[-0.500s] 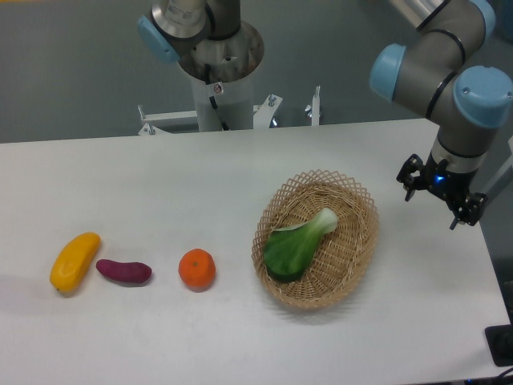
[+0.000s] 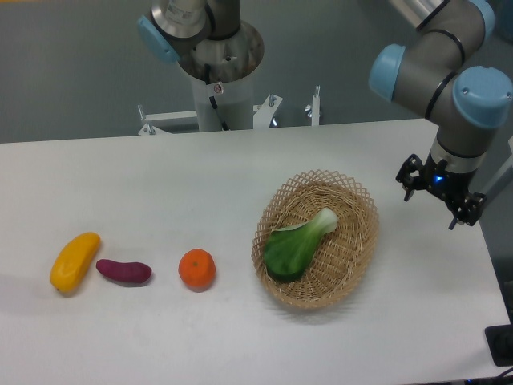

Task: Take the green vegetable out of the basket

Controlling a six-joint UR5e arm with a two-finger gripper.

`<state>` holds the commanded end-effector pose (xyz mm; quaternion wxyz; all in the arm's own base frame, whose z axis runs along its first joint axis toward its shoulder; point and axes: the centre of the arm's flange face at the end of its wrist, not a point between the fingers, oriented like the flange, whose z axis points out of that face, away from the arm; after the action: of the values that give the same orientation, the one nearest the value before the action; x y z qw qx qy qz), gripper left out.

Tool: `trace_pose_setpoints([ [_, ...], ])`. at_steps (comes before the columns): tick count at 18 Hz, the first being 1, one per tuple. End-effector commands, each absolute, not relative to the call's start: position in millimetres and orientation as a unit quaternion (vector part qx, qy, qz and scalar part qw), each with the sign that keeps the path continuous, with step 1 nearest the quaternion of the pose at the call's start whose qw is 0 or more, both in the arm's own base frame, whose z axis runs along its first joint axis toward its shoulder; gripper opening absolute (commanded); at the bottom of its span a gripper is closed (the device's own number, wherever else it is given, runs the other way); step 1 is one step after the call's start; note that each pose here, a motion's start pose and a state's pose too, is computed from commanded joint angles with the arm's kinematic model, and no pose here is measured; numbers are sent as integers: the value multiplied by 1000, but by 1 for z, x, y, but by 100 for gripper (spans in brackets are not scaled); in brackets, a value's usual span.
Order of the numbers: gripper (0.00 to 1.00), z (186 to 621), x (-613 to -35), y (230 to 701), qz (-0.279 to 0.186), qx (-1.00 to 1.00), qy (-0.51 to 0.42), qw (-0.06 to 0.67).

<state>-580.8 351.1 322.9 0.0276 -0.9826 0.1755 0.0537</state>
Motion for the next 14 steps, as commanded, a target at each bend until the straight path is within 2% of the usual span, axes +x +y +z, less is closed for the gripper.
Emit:
trace_pose_setpoints([
  [5, 100, 325, -570, 365, 51, -983, 175, 26],
  [9, 100, 320, -531, 385, 39, -989, 140, 30],
  [14, 100, 309, -491, 407, 23, -989, 143, 28],
])
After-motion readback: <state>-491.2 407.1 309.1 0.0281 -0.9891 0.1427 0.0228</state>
